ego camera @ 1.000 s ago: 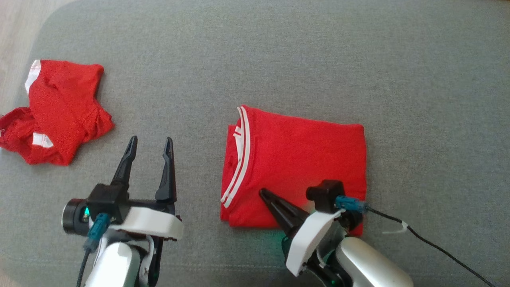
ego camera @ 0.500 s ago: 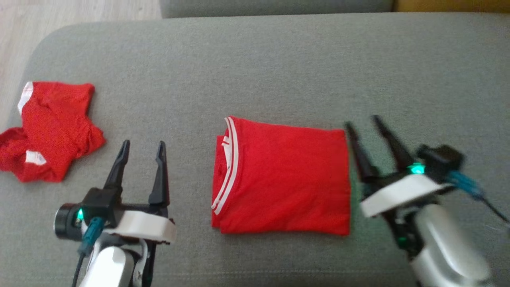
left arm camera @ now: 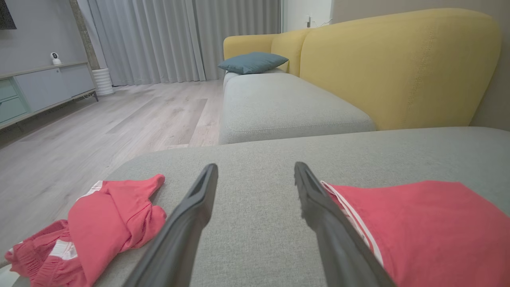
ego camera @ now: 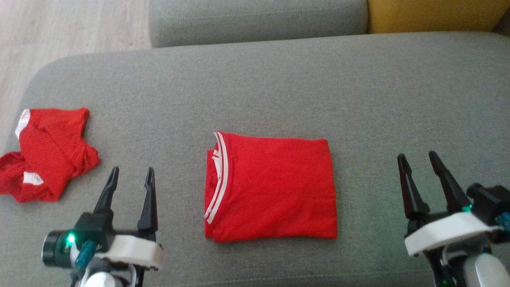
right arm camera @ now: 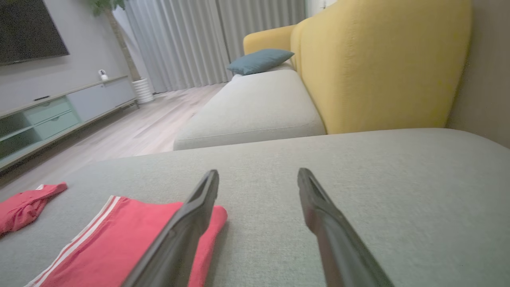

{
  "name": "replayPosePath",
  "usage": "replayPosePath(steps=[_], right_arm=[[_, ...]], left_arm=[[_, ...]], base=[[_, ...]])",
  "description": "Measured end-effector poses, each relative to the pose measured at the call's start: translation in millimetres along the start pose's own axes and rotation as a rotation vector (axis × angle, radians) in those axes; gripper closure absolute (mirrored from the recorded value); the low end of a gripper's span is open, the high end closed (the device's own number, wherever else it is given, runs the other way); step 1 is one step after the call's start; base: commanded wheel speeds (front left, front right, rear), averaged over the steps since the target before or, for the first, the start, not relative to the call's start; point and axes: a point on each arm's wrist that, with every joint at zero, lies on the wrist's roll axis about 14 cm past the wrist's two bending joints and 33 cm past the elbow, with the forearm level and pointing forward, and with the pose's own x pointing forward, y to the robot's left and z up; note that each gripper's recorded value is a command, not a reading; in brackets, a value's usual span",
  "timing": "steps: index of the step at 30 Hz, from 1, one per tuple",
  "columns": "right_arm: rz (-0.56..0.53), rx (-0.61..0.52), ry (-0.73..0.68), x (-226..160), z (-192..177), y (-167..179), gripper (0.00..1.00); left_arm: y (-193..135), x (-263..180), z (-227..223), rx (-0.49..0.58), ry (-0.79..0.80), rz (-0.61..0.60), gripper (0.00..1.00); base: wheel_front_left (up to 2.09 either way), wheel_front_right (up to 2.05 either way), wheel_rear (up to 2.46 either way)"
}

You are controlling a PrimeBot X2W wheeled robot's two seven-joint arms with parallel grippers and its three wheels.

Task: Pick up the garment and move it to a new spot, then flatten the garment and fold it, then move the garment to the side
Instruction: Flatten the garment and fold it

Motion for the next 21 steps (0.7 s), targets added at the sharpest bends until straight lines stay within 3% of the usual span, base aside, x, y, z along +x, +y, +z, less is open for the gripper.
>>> replayPosePath(steps=[9,21], right_arm=[[-0.028,0.002,0.018,-28.8,1.1,0.7,0.0],[-0.044,-0.005,0.026,-38.4,3.0,0.5,0.0]], left_arm=[[3.6,-19.7,-1.3,0.025,0.02,0.009,0.0],[7.4,-25.4,-0.1,0.039,0.025,0.018,0.0]], base=[[0.0,0.0,0.0],[0.0,0.0,0.0]])
